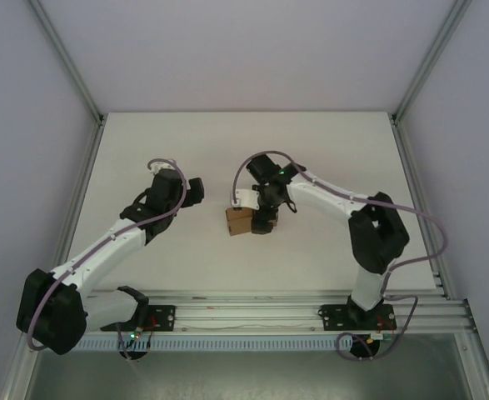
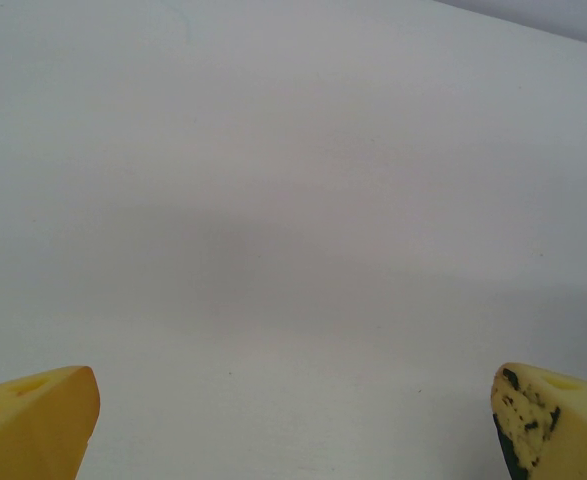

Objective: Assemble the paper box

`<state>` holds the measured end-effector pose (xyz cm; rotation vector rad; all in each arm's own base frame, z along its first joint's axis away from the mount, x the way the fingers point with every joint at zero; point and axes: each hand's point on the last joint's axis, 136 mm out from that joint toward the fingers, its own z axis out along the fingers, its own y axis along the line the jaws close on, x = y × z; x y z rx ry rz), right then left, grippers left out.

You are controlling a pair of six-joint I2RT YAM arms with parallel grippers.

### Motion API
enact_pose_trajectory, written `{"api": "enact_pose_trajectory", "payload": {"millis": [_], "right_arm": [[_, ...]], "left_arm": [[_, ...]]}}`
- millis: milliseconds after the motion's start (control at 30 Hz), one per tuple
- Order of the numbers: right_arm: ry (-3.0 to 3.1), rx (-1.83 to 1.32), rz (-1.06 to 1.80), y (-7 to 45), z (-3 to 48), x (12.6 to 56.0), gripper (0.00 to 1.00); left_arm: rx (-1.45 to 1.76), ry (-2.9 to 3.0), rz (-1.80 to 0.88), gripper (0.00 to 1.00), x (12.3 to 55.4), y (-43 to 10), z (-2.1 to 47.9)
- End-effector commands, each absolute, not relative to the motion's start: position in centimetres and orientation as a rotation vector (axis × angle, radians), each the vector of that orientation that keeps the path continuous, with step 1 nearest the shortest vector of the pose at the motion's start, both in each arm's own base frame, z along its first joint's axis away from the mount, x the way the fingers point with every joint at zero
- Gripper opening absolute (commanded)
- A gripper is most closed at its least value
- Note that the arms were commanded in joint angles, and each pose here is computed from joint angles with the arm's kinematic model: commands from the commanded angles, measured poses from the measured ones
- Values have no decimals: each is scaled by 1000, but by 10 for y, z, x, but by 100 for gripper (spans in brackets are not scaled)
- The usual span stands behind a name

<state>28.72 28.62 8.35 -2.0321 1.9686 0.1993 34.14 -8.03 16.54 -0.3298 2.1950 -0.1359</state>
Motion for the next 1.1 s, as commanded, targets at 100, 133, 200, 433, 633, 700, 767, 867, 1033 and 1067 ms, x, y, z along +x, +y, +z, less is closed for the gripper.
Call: {"api": "enact_pose_trajectory", "payload": {"millis": [100, 133, 200, 433, 633, 700, 767, 867, 1033, 1067], "right_arm": [[1943, -1934, -5, 286, 86, 309, 53], [1934, -1899, -27, 285, 90, 312, 49], [1919, -1791, -103, 283, 98, 323, 39], [1811, -1631, -379, 265, 103, 338, 41], [1791, -1770, -346, 265, 77, 294, 73], [1800, -1778, -338, 264, 76, 281, 82], [1831, -1789, -323, 260, 77, 268, 90], [1857, -1759, -280, 256, 84, 252, 100], [1853, -1547, -117, 254, 120, 240, 100], [1850, -1454, -94, 251, 132, 244, 100]], "left_arm": [[-314, 2218, -96, 100, 337, -73, 158], [-316, 2214, -88, 100, 336, -72, 160], [-331, 2206, -67, 100, 335, -67, 161], [-387, 2157, -4, 100, 330, -52, 166], [-398, 2162, 61, 100, 327, -43, 161], [-394, 2156, 77, 100, 327, -41, 162], [-396, 2143, 91, 100, 327, -38, 166], [-399, 2118, 119, 100, 327, -33, 172], [-446, 1993, 288, 100, 328, 0, 186], [-462, 1966, 329, 100, 328, 9, 188]]}}
